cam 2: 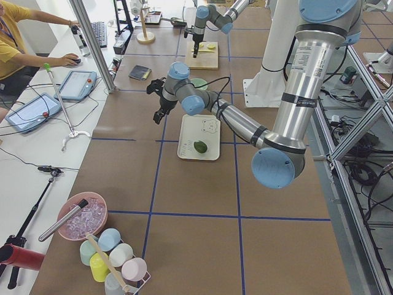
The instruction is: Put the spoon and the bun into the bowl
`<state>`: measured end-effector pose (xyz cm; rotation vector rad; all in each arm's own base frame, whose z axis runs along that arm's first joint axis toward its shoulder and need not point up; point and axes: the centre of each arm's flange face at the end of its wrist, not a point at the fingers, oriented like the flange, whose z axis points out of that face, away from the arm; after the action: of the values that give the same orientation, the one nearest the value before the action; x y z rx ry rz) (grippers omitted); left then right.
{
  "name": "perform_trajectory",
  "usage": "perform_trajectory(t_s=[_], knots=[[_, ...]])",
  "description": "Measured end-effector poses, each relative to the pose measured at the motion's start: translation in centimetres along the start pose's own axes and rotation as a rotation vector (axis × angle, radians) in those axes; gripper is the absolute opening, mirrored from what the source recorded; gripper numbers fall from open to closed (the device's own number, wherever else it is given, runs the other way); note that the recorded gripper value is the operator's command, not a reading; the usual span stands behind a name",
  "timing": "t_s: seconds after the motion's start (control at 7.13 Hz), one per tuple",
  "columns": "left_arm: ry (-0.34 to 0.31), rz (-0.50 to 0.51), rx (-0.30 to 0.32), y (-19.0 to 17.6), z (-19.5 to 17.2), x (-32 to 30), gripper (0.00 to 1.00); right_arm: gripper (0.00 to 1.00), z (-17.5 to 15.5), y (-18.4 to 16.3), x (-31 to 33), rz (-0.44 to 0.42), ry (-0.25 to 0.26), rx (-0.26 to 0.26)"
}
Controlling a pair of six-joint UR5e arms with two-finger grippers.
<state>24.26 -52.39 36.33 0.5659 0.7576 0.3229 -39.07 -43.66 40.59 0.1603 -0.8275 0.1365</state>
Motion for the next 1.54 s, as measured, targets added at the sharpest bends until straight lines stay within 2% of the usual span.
perform_trajectory(t_s=[0.14, 0.42, 0.56, 0.84, 0.98, 1.12, 1.26, 1.54], knots=[[-0.005, -0.003, -0.002, 0.4, -0.2, -0.5, 0.87, 0.36, -1.5, -0.8, -4.8, 0.07, -0.046, 0.007], [-0.01, -0.013, 0.0, 0.9, -0.8, -1.4, 0.9, 0.37, -4.9, -1.2, -16.5, 0.214, -0.111, -0.01], [-0.004, -0.016, -0.001, 0.9, -1.0, -1.6, 0.91, 0.39, -5.4, -0.5, -20.9, 0.267, -0.134, -0.022], [0.001, -0.02, -0.003, 0.9, -1.1, -1.7, 0.91, 0.47, -4.8, 1.6, -26.7, 0.316, -0.148, -0.016], [0.001, -0.02, -0.003, 0.9, -1.1, -1.7, 0.92, 0.61, -4.4, 2.2, -27.9, 0.321, -0.147, -0.013], [0.001, -0.02, -0.002, 0.8, -1.1, -1.7, 0.92, 0.86, -4.0, 2.6, -28.7, 0.321, -0.144, -0.013], [0.0, -0.02, -0.002, 0.8, -1.1, -1.7, 0.92, 1.0, -3.6, 3.0, -29.0, 0.319, -0.138, -0.017], [-0.001, -0.02, -0.002, 0.8, -1.1, -1.7, 0.94, 1.0, -2.7, 3.4, -28.6, 0.316, -0.122, -0.024]])
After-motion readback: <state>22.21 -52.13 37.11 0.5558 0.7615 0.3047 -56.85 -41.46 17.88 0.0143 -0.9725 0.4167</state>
